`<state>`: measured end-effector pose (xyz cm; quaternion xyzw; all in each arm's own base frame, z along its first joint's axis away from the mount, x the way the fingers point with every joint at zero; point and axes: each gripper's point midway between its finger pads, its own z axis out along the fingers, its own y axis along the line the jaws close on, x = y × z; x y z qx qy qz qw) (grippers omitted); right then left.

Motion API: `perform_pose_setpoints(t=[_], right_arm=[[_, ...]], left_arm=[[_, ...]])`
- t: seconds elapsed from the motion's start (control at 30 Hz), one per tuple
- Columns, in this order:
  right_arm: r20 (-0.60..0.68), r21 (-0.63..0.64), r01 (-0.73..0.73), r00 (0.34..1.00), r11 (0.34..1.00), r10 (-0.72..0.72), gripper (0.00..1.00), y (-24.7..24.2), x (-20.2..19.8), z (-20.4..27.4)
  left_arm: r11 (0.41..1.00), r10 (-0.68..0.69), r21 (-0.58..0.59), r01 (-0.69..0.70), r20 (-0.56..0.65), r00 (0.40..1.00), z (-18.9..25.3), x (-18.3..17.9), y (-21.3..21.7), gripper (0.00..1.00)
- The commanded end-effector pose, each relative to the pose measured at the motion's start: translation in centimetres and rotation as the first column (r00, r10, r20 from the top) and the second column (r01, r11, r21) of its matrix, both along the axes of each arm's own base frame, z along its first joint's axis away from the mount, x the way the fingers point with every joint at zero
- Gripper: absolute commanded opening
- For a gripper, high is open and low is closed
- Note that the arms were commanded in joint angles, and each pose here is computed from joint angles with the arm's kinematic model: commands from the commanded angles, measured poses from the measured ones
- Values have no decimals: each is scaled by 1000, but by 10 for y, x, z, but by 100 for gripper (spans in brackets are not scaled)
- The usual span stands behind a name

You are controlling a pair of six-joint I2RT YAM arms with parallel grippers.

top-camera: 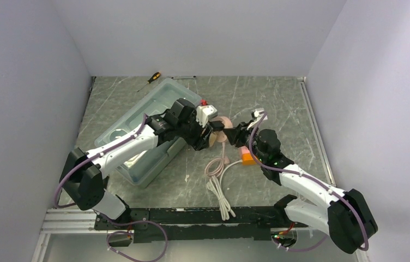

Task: Pull the plug off the socket

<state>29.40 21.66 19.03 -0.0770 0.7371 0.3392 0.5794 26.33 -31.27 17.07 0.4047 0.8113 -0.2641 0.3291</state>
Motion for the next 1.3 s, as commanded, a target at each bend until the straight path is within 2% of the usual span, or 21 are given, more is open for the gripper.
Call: perform_pose_setpoints(t=[0.0,0.13,0.3,0.47,0.67,0.77,0.87,1.03,1.17,1.27], right_arm=[[-17,-126,322,945,938,-327,0,-59,32,-16],[-26,-133,313,947,940,-319,0,-58,32,-19],[40,-83,225,974,971,-223,0,-46,22,-2],[58,-72,259,965,963,-256,0,-54,21,1],[89,-48,343,937,938,-338,0,-73,18,7],[116,-37,309,946,950,-303,0,-69,14,11],[146,-23,231,963,973,-225,0,-56,8,16],[150,-24,196,970,980,-191,0,-50,7,15],[154,-24,181,973,983,-175,0,-47,6,15],[157,-26,171,974,985,-165,0,-46,5,16]], left_arm=[[995,-33,-94,30,-25,999,20,-13,-20,0],[996,-43,-79,40,-28,999,18,-15,-21,0],[996,-50,-72,50,-9,999,21,-15,-17,0],[996,-77,-34,77,-19,997,12,-19,-13,0],[994,-55,87,70,-160,986,-42,-42,7,0],[993,-10,112,36,-224,975,-61,-53,14,0],[990,12,137,23,-247,969,-71,-52,14,0],[976,60,216,4,-291,955,-90,-46,14,0],[971,80,240,-7,-297,952,-98,-46,16,10],[969,77,246,-4,-290,954,-97,-46,16,25]])
